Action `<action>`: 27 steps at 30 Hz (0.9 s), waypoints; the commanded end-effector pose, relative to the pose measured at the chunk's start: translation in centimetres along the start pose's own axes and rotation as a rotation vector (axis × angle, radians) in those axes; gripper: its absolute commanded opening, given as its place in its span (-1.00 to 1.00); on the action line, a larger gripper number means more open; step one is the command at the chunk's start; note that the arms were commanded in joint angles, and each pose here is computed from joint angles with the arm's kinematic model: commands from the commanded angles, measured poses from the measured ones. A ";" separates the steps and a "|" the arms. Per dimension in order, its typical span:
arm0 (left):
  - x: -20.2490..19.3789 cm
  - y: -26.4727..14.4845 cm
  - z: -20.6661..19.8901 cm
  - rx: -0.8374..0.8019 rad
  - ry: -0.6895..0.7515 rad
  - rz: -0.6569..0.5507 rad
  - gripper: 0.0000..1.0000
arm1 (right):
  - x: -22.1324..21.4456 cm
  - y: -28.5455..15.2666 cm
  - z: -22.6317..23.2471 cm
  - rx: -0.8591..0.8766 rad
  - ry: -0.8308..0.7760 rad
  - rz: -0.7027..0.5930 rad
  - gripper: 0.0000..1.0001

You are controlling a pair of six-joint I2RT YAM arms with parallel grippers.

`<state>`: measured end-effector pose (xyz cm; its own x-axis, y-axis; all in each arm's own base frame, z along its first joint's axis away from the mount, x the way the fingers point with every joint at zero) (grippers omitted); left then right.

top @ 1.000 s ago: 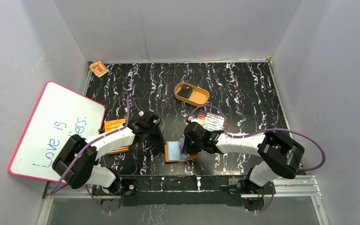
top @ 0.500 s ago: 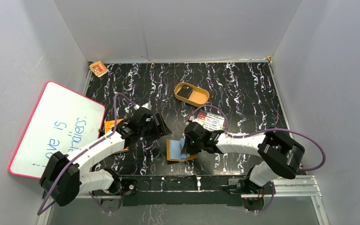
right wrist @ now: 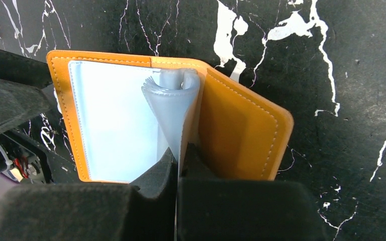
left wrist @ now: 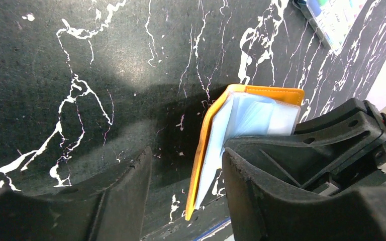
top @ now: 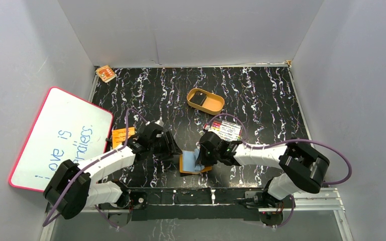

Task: Put the credit cards into the card holder
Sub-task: Open the card holder at the center of the board.

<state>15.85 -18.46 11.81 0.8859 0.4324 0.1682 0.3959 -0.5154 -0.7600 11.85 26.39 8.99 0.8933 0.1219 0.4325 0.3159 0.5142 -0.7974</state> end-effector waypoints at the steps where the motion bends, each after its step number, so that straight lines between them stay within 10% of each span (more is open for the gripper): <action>1: -0.8 0.3 0.2 -0.037 -0.012 0.056 -0.01 | 0.1 -0.3 0.0 0.021 0.024 -0.021 -1.00; 21: -1.2 0.6 -1.3 -0.163 -0.006 0.137 -1.00 | 0.3 -0.6 -0.2 0.042 0.027 -0.029 -1.00; 27: -0.4 -0.8 -1.9 -0.069 0.015 0.096 -1.00 | 1.2 -2.8 -0.3 0.014 -0.043 -0.073 0.24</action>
<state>15.43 -19.80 11.48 0.9239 0.3757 0.0731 0.3135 -0.6333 -0.7075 11.73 25.75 9.81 0.8891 0.1078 0.4449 0.3206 0.5470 -0.7733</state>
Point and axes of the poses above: each gripper's point midway between its finger pads, its own y axis out along the fingers, its own z axis along the line the jaws close on, x = y × z, the point moved 8 cm from there along -y, back along the fingers, and after that the axes turned 9 degrees about -y, right-handed, at the moved point
